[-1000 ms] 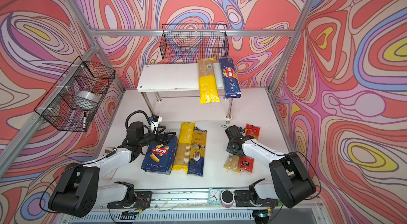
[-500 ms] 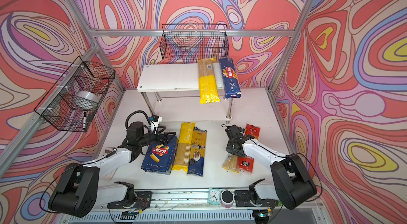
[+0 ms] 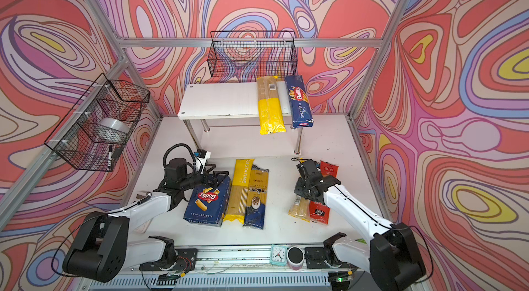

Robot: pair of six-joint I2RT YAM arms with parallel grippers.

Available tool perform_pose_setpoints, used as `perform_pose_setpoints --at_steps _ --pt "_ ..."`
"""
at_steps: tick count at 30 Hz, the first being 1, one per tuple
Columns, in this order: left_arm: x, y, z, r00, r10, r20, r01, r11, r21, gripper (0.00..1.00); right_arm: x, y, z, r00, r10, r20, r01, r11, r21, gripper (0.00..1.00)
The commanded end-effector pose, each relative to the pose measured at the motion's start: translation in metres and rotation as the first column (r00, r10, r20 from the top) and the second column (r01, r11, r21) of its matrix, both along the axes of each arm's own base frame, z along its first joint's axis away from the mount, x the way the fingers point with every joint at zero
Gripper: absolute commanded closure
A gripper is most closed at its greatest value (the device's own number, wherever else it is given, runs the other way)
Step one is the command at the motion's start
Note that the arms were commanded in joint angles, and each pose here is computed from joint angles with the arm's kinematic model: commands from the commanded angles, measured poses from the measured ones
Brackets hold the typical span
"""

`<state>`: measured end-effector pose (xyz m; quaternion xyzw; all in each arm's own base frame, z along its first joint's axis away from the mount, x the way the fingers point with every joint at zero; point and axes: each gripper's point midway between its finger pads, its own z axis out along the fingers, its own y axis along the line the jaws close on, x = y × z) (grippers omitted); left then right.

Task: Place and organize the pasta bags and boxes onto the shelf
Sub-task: 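Lift the yellow-and-clear bag upright off the table with the right gripper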

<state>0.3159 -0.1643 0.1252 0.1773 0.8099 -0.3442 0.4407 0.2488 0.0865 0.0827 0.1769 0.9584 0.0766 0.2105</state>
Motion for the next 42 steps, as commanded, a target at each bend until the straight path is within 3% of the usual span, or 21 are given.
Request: perform_pose_setpoints --at_steps 1,24,42 --pt "0.003 -0.002 0.008 1.0 -0.006 0.025 0.006 1.0 0.003 0.0 0.018 0.001 0.036 0.993 0.0 0.12 -0.001 1.0 0.0 1.0" --pt "0.002 -0.002 0.009 1.0 -0.005 0.027 0.005 1.0 0.004 0.0 0.012 -0.025 0.116 0.96 -0.001 0.281 0.025 0.996 -0.08 1.0" --pt "0.002 -0.002 0.009 1.0 -0.004 0.029 0.004 1.0 0.006 0.0 0.019 -0.049 0.224 0.892 0.026 0.45 0.068 0.979 -0.193 1.0"
